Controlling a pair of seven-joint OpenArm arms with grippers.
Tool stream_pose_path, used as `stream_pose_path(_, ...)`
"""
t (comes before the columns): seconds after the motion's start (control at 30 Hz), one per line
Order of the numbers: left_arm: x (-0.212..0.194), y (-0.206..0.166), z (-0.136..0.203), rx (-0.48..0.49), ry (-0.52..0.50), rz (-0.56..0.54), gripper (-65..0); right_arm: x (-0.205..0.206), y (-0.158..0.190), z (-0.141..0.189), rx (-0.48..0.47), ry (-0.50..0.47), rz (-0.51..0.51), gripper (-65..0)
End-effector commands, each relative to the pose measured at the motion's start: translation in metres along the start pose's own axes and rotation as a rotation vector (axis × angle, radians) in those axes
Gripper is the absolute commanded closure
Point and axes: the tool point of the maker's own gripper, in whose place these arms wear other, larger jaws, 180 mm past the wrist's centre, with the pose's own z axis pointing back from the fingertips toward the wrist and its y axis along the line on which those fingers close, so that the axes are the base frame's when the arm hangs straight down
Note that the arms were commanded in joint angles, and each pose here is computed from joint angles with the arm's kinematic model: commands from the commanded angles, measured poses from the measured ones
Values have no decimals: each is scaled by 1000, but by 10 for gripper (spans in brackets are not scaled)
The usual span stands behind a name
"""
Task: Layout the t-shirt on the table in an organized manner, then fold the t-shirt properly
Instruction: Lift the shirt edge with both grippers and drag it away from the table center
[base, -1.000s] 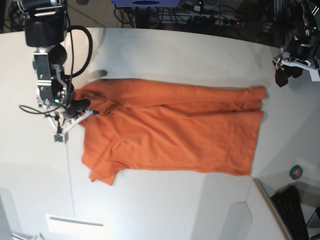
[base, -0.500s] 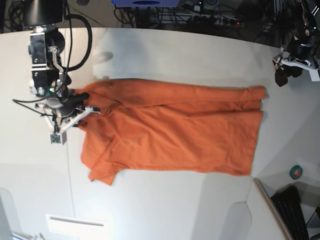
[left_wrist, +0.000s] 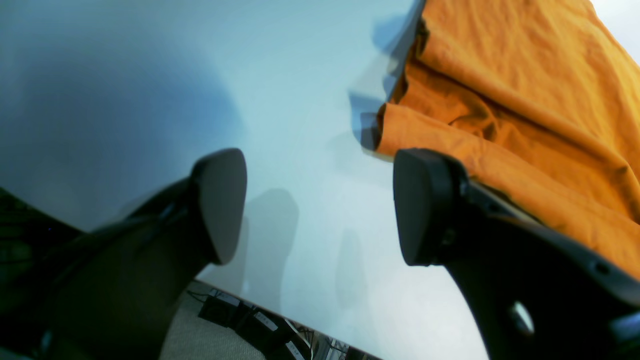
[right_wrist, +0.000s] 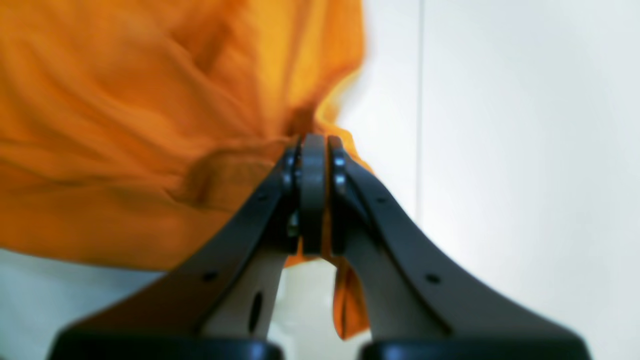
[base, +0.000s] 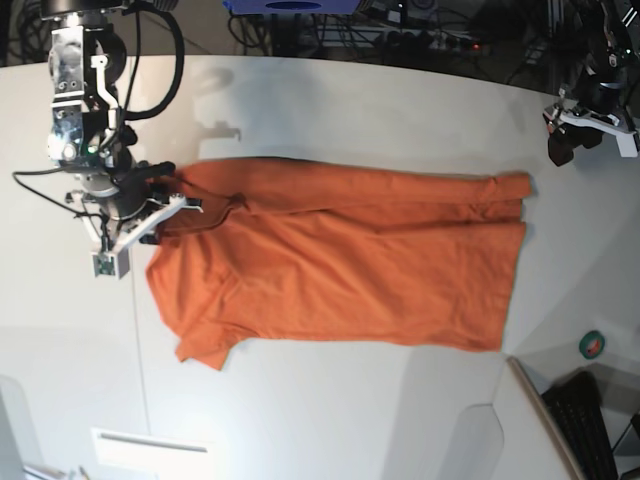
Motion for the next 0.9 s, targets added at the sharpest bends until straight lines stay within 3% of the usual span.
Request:
stream_pose_path(0.0, 17, -1, 1, -12, -47, -13, -441, 15, 5, 6, 28, -41, -6, 0)
stream_pose_path(0.17, 22, -28, -18, -66, -40, -62, -441, 4, 13, 23, 71, 1, -12, 0)
stream_pose_path(0.27, 20, -47, -31, -90, -20, -128, -439, -3, 24, 32, 127, 9, 58, 0)
stream_pose_path(0.4, 14, -61, -37, -111, -14, -131, -439, -24, 28, 37, 170, 85, 129, 0)
stream_pose_path(0.87, 20, -67, -44, -117, 39, -140, -439, -94, -8, 59, 129, 276, 209, 0)
